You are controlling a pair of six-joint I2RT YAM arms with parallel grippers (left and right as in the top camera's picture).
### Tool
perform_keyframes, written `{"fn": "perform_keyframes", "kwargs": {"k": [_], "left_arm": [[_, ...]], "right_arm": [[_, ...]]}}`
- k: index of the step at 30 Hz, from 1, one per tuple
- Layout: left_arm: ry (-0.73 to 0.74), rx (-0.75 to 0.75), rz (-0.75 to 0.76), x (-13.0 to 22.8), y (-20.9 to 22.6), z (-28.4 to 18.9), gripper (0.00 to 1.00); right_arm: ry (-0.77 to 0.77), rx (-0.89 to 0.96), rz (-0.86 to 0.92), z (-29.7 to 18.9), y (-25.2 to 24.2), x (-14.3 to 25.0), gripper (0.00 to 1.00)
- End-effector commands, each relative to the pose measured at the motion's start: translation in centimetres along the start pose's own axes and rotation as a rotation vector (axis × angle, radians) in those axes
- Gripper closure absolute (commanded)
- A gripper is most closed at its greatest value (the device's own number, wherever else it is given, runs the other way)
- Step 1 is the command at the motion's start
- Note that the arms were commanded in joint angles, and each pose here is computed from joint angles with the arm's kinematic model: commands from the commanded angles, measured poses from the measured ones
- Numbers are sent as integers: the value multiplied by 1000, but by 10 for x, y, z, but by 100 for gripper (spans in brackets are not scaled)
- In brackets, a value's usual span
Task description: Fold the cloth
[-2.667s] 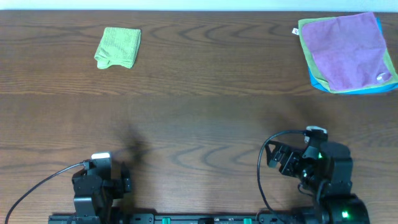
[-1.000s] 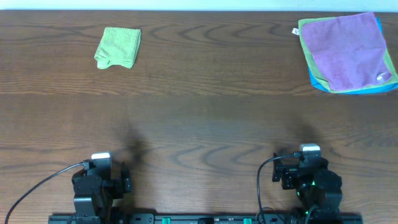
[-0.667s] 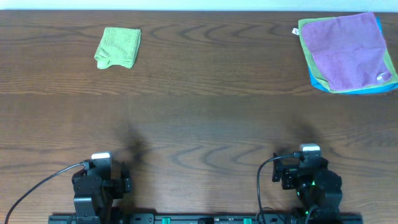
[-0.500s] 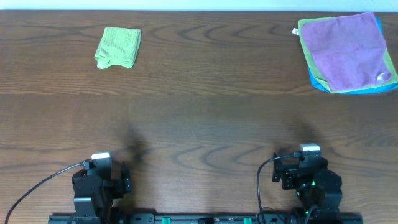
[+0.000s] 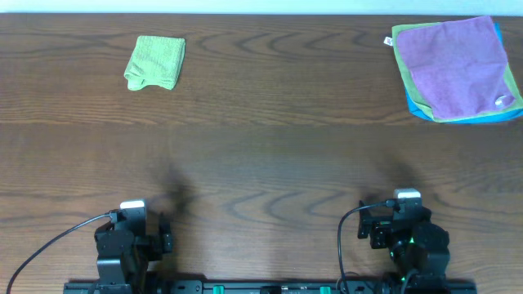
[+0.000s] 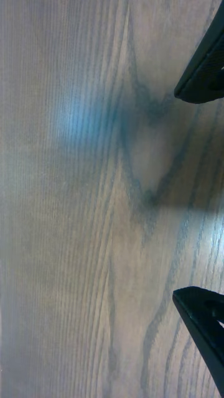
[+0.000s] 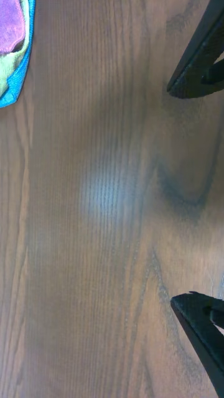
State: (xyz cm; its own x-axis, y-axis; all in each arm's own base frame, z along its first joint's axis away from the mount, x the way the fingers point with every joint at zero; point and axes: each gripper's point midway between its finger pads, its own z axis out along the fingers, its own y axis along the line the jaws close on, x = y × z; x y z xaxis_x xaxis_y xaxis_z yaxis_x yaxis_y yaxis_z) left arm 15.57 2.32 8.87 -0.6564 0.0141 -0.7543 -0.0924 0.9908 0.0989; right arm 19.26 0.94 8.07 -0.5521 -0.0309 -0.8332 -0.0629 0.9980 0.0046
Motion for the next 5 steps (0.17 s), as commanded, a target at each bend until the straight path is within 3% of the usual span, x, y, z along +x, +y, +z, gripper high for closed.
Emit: {"fn": "perform_keyframes", "kwargs": {"k": [1, 5], "left_arm": [[56, 14, 36, 16, -3, 1, 5], [56, 14, 36, 16, -3, 1, 5]], "right_arm": [[5, 12, -7, 2, -3, 4, 1], [5, 12, -7, 2, -3, 4, 1]]}}
